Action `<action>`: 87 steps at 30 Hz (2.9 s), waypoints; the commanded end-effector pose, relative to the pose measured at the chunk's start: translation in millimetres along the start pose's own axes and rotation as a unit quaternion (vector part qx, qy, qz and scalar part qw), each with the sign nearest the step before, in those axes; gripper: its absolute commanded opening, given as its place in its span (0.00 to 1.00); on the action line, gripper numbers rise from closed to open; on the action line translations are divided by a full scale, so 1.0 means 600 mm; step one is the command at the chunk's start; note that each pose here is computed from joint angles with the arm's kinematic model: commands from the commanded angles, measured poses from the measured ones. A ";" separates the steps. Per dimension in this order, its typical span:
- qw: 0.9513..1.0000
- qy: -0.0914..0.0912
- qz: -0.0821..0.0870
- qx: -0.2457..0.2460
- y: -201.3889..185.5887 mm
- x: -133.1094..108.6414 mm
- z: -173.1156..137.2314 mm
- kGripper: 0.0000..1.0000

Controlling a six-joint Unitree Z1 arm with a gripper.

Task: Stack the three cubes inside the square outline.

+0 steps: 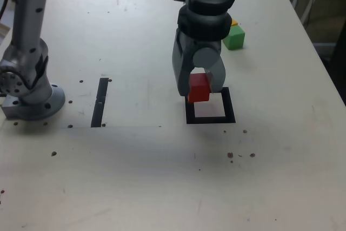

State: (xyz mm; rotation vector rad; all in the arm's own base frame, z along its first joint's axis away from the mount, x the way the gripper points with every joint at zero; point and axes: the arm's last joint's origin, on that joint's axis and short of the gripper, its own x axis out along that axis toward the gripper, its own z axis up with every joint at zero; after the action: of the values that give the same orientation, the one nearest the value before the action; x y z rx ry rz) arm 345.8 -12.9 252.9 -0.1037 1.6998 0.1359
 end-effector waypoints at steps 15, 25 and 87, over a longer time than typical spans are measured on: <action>0.999 -0.023 0.022 0.027 -0.009 0.028 0.024 0.39; 0.999 -0.019 0.027 0.032 -0.010 0.037 0.031 0.42; 0.994 -0.044 0.045 -0.084 0.250 -0.075 0.050 0.99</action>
State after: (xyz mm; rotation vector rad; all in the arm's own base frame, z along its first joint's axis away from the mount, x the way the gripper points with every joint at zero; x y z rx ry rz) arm 358.4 135.4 298.0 -0.1420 1.6053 0.3412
